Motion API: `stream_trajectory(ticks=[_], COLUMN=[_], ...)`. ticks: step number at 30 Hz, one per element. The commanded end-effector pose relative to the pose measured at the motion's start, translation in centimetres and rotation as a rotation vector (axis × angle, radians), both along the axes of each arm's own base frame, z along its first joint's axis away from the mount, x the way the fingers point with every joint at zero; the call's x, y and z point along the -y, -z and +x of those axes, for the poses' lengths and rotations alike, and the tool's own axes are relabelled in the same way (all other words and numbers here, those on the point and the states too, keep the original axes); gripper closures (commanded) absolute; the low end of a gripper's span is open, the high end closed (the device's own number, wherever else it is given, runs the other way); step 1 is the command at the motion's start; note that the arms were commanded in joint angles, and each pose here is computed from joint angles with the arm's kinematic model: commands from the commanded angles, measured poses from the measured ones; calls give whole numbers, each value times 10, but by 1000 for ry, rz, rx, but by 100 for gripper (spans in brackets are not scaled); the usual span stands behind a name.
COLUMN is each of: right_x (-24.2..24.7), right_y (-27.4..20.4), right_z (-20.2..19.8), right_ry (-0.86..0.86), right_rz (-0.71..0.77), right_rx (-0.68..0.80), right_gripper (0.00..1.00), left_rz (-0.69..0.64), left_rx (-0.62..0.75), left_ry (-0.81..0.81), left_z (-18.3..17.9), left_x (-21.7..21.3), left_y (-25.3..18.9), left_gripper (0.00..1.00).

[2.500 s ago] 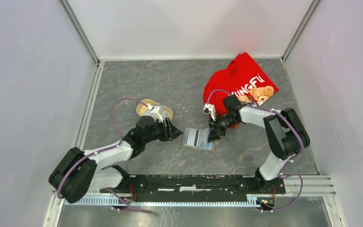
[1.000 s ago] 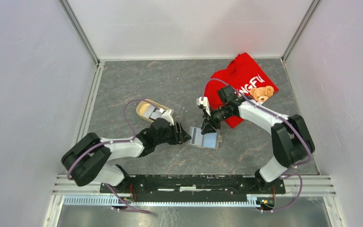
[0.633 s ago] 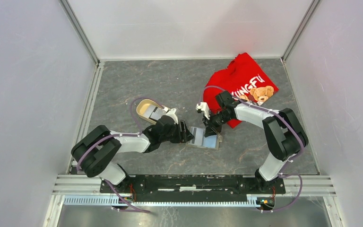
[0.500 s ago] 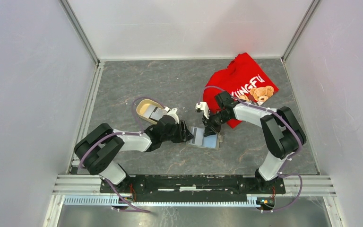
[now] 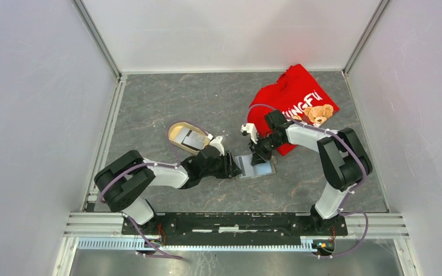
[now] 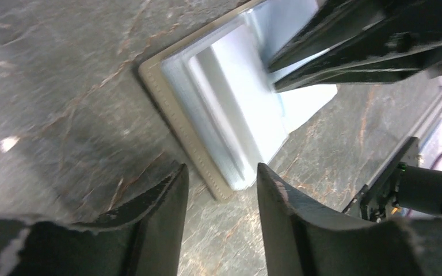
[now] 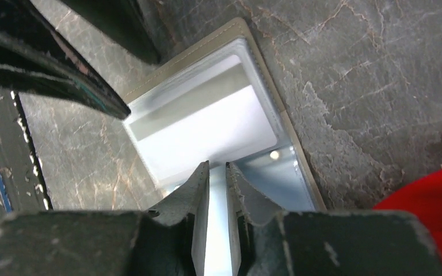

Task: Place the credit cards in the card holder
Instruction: Insert the credit card into the card holder.

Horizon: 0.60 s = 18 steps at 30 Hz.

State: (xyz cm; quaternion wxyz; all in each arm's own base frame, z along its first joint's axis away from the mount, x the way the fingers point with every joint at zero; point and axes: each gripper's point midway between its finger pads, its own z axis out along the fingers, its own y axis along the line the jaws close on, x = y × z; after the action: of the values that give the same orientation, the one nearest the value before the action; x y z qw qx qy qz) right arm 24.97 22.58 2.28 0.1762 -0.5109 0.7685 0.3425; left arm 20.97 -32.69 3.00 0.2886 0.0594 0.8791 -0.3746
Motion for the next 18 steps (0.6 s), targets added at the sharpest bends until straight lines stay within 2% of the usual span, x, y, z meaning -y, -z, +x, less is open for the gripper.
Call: stream_trajectory(ticks=[1,8,9,12,14,18], right_x=[7,21,23,33,40,41], right_y=[-42,-99,-107,-133,-157,-200], right_z=[6,10,11,23,36,51], right_ry=[-82,-135,-127,-67,-10,86], right_rz=[75,180,181,139,105,151], right_rx=[140,313,343,465,562,693], right_gripper=[76,72,72,68,61,31], left_rz=[88,158,175,248,265,271], left_rx=[42,345,390,510,572,584], left_ry=[-70,-96,-109,-151,-194,-214], left_z=[2,30,35,54,70,104], left_x=[-24,-51,-58,-86,-106,-142], left_y=[-7,-101,-116,-154,-180,-200], left_gripper=[43,29,26,6,1,0])
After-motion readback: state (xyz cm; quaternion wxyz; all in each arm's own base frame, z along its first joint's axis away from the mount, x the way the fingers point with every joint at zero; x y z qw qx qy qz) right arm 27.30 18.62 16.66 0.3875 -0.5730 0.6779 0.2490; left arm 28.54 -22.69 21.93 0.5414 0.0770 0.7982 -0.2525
